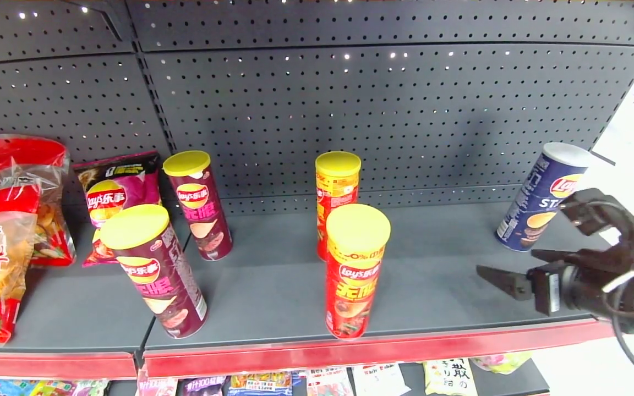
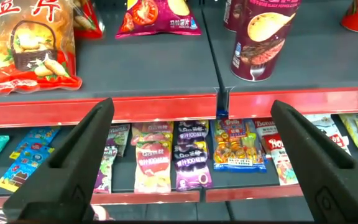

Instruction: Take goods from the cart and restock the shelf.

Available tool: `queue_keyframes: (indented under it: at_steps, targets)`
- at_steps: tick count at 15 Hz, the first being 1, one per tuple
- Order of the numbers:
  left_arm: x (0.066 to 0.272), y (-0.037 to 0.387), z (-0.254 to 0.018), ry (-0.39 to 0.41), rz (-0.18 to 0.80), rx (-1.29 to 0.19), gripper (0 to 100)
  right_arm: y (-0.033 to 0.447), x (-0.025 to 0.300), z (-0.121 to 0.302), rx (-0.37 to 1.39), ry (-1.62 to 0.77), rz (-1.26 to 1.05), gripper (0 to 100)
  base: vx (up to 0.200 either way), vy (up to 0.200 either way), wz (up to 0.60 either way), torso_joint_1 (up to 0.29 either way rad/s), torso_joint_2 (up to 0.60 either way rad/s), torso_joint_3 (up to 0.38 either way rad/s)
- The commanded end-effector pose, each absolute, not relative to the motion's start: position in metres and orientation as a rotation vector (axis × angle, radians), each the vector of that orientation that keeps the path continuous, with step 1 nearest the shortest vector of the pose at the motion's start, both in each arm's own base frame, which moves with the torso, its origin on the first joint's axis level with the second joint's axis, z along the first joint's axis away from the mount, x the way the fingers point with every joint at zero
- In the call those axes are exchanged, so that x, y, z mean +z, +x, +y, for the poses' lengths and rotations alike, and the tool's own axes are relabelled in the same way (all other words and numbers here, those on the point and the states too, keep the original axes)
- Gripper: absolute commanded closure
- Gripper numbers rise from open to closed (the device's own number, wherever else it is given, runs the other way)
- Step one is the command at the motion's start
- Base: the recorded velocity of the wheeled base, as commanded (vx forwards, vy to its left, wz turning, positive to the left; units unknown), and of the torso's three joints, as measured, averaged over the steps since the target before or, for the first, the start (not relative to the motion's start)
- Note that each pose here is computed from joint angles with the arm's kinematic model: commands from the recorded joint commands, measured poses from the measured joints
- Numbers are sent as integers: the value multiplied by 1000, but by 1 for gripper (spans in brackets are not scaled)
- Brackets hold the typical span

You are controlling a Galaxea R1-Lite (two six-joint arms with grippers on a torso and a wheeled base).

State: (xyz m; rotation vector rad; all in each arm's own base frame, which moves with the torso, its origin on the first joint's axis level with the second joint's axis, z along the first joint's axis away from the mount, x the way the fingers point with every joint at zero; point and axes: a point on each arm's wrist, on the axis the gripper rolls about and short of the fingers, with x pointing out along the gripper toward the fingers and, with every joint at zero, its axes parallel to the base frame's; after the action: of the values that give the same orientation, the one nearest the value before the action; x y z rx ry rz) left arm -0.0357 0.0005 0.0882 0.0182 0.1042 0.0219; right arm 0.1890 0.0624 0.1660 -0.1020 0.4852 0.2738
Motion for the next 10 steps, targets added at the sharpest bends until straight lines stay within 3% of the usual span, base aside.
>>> queue_keyframes:
  at_steps: [1, 4, 10]
  targets:
    - [88, -36, 1, 18, 106, 22, 0, 218, 141, 96, 356, -155, 588, 0, 0, 0, 0, 0, 0, 0]
    - [88, -36, 0, 22, 104, 14, 0, 236, 136, 108, 342, -169, 571, 0, 0, 0, 0, 0, 0, 0]
    - [88, -36, 0, 21, 106, 17, 0, 228, 132, 139, 445, -185, 578, 0, 0, 0, 0, 0, 0, 0]
